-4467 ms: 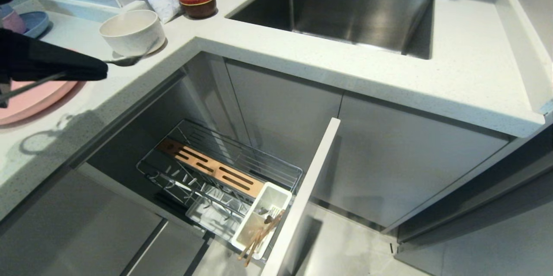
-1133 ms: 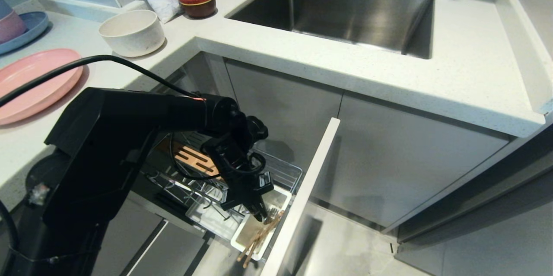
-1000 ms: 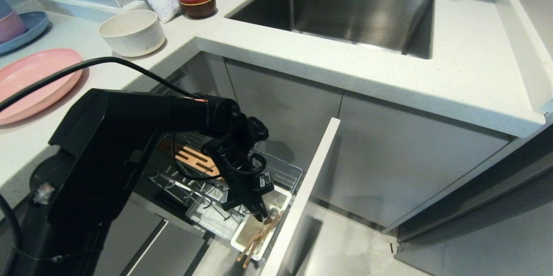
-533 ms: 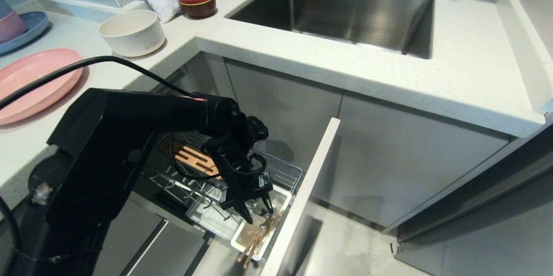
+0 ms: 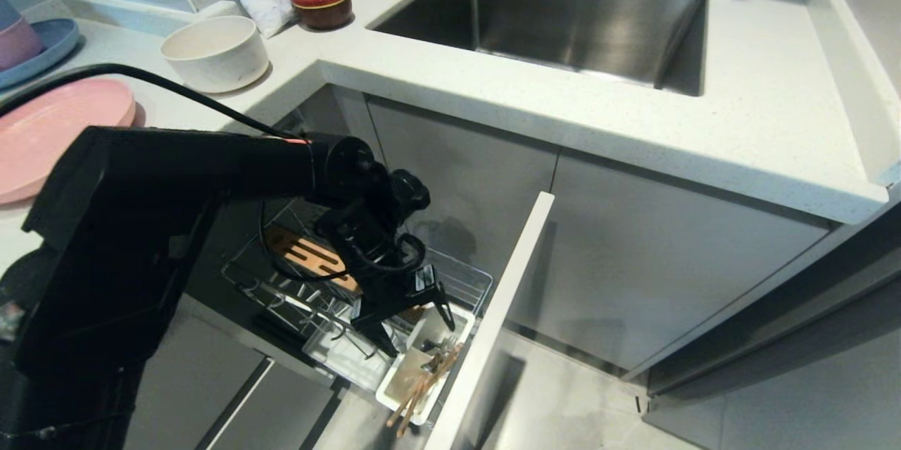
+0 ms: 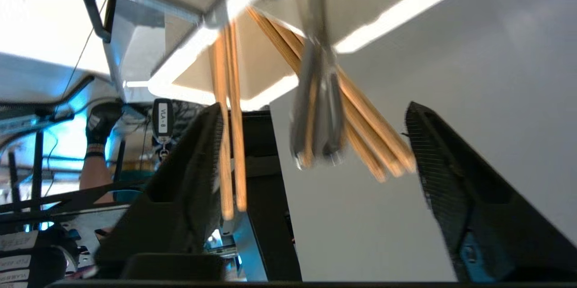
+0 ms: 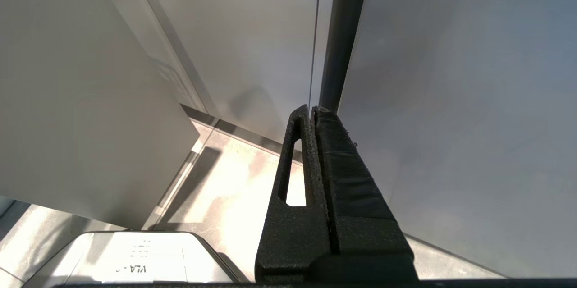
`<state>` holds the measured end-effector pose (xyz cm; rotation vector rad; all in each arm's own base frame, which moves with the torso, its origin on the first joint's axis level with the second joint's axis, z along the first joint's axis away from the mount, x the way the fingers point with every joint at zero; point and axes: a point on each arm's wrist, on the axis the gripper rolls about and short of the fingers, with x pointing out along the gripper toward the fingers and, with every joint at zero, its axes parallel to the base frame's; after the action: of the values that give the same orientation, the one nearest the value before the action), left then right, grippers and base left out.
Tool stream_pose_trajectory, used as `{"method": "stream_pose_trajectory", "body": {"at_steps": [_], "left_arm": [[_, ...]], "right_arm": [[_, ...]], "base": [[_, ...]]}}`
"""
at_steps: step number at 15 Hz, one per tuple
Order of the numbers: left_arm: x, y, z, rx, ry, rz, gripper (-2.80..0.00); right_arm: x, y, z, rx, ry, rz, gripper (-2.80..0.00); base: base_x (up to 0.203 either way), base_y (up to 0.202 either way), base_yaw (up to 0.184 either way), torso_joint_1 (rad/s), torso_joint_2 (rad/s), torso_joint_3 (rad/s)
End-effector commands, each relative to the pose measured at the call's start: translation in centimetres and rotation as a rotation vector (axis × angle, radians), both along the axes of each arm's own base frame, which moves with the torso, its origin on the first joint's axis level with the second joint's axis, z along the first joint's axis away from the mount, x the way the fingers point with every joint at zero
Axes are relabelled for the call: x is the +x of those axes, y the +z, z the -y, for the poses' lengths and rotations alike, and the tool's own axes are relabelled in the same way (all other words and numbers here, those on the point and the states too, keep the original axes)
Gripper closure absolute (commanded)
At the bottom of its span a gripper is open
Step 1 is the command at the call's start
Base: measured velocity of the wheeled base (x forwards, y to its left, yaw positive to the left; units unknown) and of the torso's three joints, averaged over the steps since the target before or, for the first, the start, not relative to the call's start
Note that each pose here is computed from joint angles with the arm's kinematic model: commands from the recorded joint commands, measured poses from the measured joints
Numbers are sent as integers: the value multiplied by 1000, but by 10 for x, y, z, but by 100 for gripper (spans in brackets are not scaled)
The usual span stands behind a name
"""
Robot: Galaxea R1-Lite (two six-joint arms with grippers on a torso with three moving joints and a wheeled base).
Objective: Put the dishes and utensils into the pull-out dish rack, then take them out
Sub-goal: Pick up the bowl and place it in the cupboard
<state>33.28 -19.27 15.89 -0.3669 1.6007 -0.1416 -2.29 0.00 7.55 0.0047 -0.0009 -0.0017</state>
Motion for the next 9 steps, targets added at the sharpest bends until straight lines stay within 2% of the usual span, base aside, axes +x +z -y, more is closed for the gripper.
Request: {"method": "stream_pose_trajectory", "body": {"at_steps": [1, 2, 3, 9], "left_arm": [[-14, 32, -9, -34, 8, 64, -280], [-20, 44, -12, -42, 15, 91, -280], [-26, 56, -16, -48, 21, 121, 0], [-78, 131, -46, -119, 45, 336, 0]], "right_arm": [[0, -1, 0, 0, -1, 2, 0], [0, -1, 0, 0, 0, 2, 0], [0, -1, 0, 0, 0, 2, 0], [0, -1, 0, 0, 0, 2, 0]], "base": [[0, 0, 0, 0, 0, 0], [0, 0, 0, 0, 0, 0], [0, 0, 0, 0, 0, 0], [0, 0, 0, 0, 0, 0]]}}
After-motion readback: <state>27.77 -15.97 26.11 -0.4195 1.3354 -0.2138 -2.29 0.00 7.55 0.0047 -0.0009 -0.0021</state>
